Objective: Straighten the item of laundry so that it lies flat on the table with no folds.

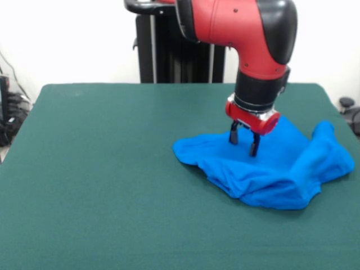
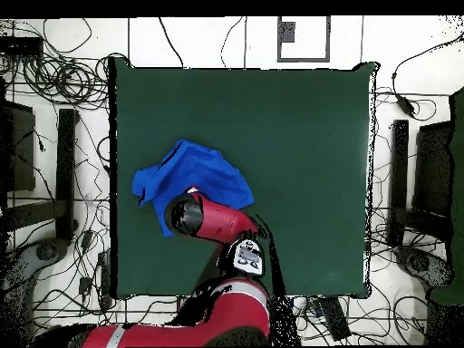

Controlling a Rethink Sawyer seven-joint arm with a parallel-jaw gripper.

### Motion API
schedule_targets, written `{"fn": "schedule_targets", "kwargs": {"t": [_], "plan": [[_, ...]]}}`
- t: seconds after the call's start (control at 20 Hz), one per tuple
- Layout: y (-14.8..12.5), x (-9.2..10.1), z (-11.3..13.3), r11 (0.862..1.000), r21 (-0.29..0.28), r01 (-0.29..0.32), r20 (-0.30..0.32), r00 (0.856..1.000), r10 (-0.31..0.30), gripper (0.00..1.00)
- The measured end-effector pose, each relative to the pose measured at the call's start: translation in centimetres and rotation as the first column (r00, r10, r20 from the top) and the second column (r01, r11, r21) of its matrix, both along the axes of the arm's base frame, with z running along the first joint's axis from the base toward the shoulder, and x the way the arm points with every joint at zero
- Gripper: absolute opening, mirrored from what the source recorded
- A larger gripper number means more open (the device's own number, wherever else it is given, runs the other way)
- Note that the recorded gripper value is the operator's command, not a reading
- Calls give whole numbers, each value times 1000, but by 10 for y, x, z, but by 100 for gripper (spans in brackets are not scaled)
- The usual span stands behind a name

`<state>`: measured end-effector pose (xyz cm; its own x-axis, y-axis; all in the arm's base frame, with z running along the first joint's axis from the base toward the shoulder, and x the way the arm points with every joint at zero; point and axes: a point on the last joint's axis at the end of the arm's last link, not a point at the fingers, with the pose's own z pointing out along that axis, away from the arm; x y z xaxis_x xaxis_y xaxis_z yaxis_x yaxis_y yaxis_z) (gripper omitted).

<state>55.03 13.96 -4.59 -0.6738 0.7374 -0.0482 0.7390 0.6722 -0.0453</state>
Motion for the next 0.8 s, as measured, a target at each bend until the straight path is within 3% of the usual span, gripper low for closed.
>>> {"fn": "schedule_targets", "kwargs": {"t": [0.8], "plan": [[-1,2,-1,995,-18,-100,14,995,100,100]]}}
